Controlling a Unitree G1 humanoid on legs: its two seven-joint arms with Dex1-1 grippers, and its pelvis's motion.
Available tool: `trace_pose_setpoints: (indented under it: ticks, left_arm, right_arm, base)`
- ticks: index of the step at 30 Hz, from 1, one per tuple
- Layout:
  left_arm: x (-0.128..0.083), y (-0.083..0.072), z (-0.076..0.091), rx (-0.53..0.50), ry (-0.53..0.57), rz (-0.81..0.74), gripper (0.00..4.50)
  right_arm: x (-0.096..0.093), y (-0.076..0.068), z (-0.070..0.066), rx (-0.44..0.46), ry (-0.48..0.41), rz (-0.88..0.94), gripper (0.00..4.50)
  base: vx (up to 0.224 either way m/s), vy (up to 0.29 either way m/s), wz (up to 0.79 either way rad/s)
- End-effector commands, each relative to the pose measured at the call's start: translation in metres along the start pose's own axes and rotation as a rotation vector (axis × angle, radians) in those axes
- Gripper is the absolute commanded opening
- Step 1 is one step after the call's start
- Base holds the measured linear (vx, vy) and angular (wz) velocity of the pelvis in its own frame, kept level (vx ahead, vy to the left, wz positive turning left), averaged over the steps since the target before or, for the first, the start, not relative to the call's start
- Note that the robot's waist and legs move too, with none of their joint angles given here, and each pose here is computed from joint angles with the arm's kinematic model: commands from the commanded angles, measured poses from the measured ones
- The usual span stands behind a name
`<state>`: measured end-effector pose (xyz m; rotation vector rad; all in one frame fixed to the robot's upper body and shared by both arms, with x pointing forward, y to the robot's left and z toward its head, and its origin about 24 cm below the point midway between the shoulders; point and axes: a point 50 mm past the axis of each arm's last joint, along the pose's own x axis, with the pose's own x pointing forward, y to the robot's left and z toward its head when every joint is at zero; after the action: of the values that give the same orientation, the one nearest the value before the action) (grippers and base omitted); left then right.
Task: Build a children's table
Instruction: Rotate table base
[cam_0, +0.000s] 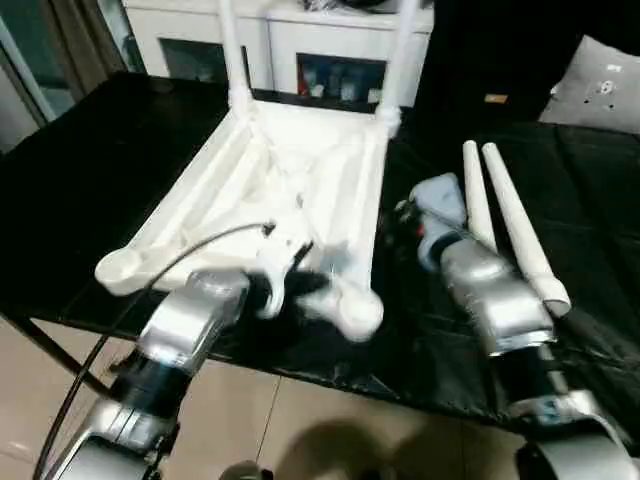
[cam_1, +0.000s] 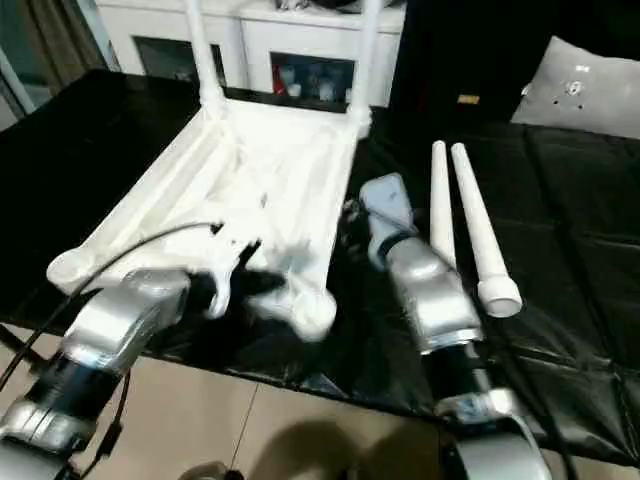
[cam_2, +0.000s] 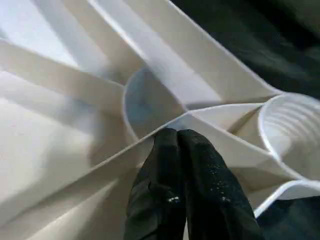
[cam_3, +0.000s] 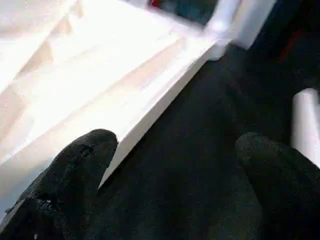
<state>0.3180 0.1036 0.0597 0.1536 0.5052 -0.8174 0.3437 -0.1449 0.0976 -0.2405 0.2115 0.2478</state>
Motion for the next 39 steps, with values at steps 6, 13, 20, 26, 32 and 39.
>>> trace_pose_setpoints:
  ticks: [6, 13, 20, 26, 32, 39]
  left_arm:
    - [0.011, 0.007, 0.019, -0.011, -0.248, 0.111, 0.24]
    - [-0.033, -0.010, 0.025, -0.077, -0.457, 0.212, 0.24]
    - [-0.063, -0.013, 0.014, -0.109, -0.537, 0.429, 0.24]
    - [-0.083, -0.016, 0.004, -0.143, -0.515, 0.570, 0.24]
    - [-0.087, -0.019, -0.004, -0.173, -0.482, 0.606, 0.24]
    - [-0.092, -0.030, -0.017, -0.250, -0.462, 0.629, 0.24]
  right_arm:
    - [-0.027, 0.001, 0.015, 0.053, -0.084, 0.004, 4.50]
    - [-0.053, 0.016, 0.004, 0.218, -0.099, 0.023, 4.50]
    - [-0.068, 0.030, -0.007, 0.304, -0.093, 0.041, 4.50]
    - [-0.077, 0.038, -0.017, 0.300, -0.042, 0.021, 4.50]
    - [-0.080, 0.037, -0.023, 0.330, 0.000, 0.004, 4.50]
    - [-0.081, 0.037, -0.014, 0.274, -0.019, 0.093, 4.50]
  base:
    - [0.000, 0.000, 0.00]
    - [0.000, 0.000, 0.00]
    - [-0.008, 0.014, -0.22]
    - [-0.014, 0.164, -0.61]
    - [-0.061, 0.081, -0.45]
    - [-0.079, -0.099, -0.24]
